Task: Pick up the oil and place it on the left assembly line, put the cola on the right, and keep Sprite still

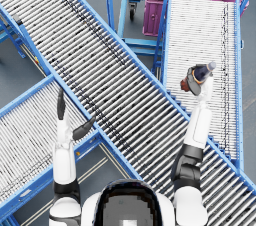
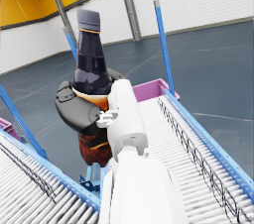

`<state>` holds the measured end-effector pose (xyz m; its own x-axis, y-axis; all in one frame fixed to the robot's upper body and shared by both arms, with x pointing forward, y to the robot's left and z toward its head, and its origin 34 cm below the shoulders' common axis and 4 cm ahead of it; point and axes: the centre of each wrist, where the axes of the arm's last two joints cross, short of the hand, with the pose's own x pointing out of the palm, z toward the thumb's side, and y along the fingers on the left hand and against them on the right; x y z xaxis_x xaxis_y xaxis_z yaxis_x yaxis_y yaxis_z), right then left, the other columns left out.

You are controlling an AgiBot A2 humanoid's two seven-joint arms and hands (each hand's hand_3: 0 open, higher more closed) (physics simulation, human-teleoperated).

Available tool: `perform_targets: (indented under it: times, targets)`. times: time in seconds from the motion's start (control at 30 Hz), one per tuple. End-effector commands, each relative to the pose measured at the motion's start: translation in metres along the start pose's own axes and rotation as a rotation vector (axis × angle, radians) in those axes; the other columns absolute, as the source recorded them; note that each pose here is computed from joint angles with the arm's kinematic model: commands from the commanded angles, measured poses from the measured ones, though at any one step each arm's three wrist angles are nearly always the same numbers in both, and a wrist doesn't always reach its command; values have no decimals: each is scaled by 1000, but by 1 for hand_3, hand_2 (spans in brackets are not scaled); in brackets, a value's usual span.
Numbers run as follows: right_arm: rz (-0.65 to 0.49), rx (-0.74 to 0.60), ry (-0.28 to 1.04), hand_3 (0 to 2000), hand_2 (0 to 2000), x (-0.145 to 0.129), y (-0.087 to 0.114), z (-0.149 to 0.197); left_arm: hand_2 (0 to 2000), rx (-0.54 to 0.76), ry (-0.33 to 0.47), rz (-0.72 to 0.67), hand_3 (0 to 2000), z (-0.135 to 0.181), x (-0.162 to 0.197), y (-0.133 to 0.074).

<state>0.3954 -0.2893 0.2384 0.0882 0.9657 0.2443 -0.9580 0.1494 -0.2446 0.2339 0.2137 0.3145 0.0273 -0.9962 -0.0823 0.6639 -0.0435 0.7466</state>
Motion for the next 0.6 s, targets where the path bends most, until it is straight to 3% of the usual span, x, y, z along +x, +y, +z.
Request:
perform_targets:
  times: [0.03,0.17,0.2,0.23,0.27,0.4,0.6]
  targets:
    - [-129,62,-83,1347,0,-24,-28,11,0,0,-1,0,0,0,0,0]
    - [-241,154,-142,40,0,-35,-64,45,0,23,-7,-12,0,7,4,-2]
    - [-256,159,-164,0,0,-37,-70,59,0,18,-2,1,0,6,1,-3]
    - [-248,149,-109,0,0,-33,-49,21,0,22,-4,-3,0,7,2,-2]
    - [-264,88,-157,0,0,-38,-71,75,0,20,-7,-6,0,7,3,-3]
    - [-215,-77,-28,0,0,-27,-61,96,0,19,-5,5,0,7,1,-5]
    - [-76,-327,146,0,0,7,-16,116,0,33,1,15,0,6,-3,5]
